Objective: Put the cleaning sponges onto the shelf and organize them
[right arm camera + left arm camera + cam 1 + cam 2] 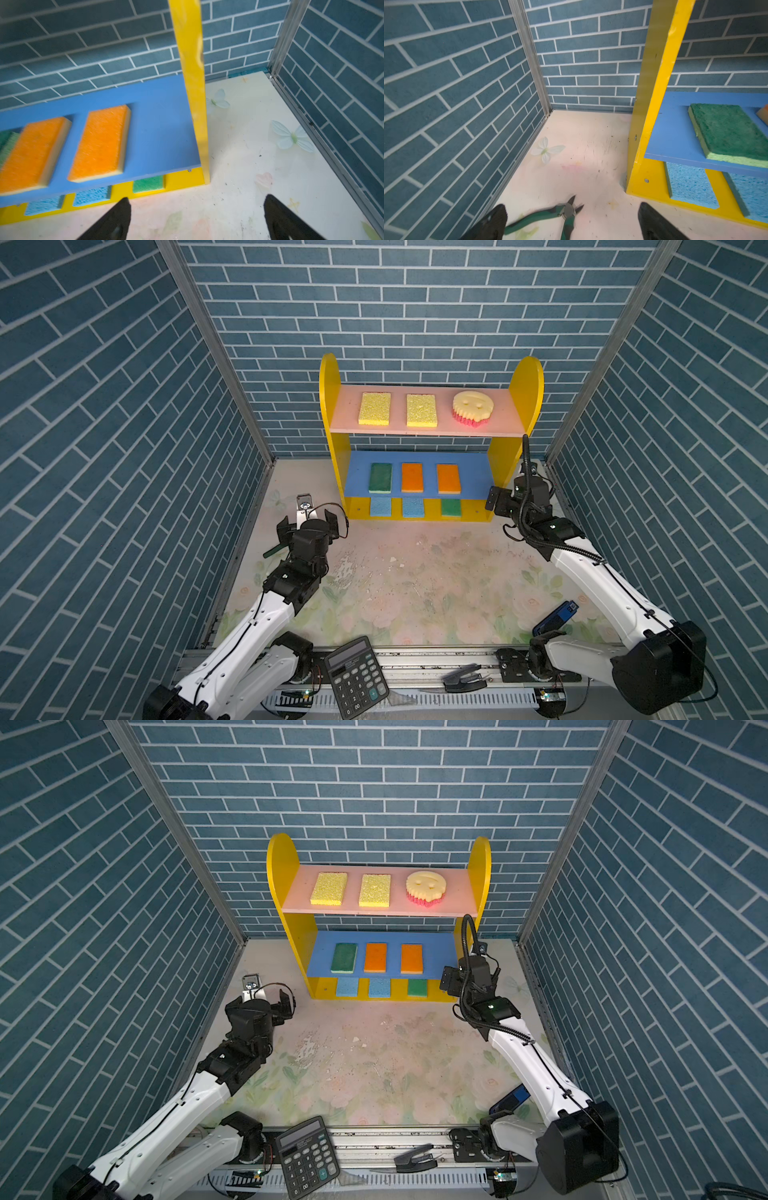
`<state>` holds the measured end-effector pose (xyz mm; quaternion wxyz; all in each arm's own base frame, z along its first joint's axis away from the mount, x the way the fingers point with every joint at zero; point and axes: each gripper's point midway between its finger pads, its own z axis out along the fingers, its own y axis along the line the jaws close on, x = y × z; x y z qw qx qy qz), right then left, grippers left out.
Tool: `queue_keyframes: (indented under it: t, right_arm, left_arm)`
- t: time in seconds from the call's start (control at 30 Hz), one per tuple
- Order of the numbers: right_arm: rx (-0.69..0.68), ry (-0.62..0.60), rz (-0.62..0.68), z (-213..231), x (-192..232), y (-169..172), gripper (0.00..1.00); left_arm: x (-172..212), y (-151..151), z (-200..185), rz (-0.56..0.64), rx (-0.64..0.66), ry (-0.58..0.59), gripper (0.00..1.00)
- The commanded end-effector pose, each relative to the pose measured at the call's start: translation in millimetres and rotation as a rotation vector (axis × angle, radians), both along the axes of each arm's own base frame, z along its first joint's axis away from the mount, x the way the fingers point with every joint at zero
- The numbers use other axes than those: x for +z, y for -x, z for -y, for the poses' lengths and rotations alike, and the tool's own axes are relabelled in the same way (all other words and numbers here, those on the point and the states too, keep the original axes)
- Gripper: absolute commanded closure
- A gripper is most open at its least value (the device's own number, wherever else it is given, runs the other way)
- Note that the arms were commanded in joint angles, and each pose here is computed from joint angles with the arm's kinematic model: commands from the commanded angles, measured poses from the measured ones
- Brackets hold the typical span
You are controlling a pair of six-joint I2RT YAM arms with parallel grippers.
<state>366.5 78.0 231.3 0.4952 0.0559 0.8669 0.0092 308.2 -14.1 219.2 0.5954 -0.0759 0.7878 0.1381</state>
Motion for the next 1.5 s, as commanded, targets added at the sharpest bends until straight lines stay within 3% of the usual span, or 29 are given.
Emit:
queue_keyframes:
  t: [0.0, 0.1, 0.3, 0.4, 0.53, 0.7, 0.77, 0.97, 1.07, 1.17, 1.23, 1.4, 1.47]
  right_arm:
    - [-0.008, 0.092, 0.072, 13.6, 3.6, 4.8, 0.01]
    - [0.005, 0.105, 0.101, 15.5, -6.0, 10.7, 0.01]
    - [0.086, 0.106, 0.349, 9.8, -0.3, 21.2, 0.01]
    - [0.067, 0.126, 0.428, 17.9, -2.5, 31.1, 0.01]
    - [0.010, 0.244, 0.287, 36.2, -28.0, 35.6, 0.01]
    - [0.015, 0.261, 0.230, 36.7, -54.0, 35.9, 0.01]
    - [-0.044, 0.283, 0.223, 46.1, -62.3, 31.8, 0.01]
    - [-0.073, 0.367, 0.132, 53.7, -73.5, 17.3, 0.01]
    - [-0.256, 0.452, 0.051, 89.3, -95.0, 27.8, 0.01]
    - [-0.288, 0.465, -0.007, 102.1, -117.0, 31.5, 0.01]
    - [-0.278, 0.440, 0.028, 101.3, -114.7, 25.6, 0.01]
    - [-0.267, 0.344, 0.227, 102.2, -99.5, 7.6, 0.01]
    - [-0.278, 0.354, 0.205, 108.9, -103.8, -0.7, 0.01]
  left_arm:
    - [18.4, -1.1, -2.8, 0.187, -0.001, 0.004, 0.00]
    - [8.0, 1.6, -5.0, 0.204, 0.005, -0.006, 0.00]
    - [-25.5, -0.8, -21.1, -0.018, 0.122, -0.134, 0.00]
    - [-31.8, 0.6, -24.2, 0.045, 0.150, -0.096, 0.00]
    - [-30.4, 7.1, -24.2, 0.130, 0.123, -0.075, 0.00]
    - [-61.3, 10.0, -26.2, -0.043, 0.103, -0.214, 0.00]
    - [-75.6, 13.6, -32.3, -0.043, 0.149, -0.193, 0.00]
    - [-84.3, -17.9, -9.0, -0.094, 0.020, -0.228, 0.00]
    - [-92.9, -35.6, -2.5, -0.152, -0.028, -0.249, 0.00]
    - [-90.3, -51.0, -3.2, -0.103, -0.028, -0.239, 0.00]
    - [-86.8, -60.6, -2.8, -0.050, -0.055, -0.190, 0.01]
    - [-98.7, -73.9, 4.6, -0.127, -0.159, -0.155, 0.00]
    - [-96.6, -72.1, 4.5, -0.097, -0.172, -0.163, 0.00]
